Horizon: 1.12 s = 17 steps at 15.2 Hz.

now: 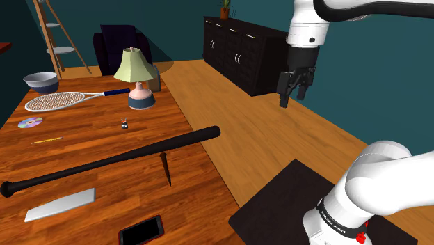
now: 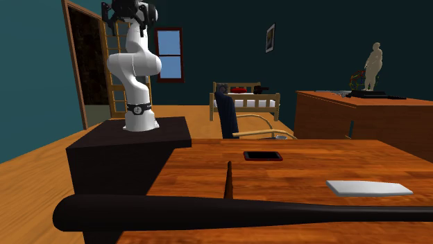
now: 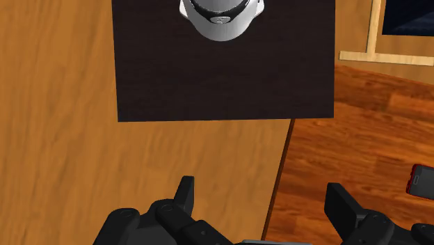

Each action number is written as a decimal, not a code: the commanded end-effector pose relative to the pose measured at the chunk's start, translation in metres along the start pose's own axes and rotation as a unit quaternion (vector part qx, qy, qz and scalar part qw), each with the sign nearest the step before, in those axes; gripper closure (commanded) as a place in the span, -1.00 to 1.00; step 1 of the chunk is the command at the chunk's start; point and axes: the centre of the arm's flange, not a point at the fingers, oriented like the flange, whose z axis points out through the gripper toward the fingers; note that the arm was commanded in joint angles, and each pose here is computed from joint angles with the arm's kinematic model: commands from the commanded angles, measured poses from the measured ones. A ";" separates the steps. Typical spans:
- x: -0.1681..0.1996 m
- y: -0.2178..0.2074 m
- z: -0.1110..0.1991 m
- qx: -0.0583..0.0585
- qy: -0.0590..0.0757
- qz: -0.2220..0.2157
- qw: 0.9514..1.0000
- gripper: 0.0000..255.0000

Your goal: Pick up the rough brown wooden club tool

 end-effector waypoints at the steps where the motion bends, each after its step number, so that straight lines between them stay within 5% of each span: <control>1: 0.000 0.000 0.000 0.000 0.000 0.000 1.000 -1.00; 17: 0.120 -0.117 0.124 0.002 0.013 0.032 0.999 -1.00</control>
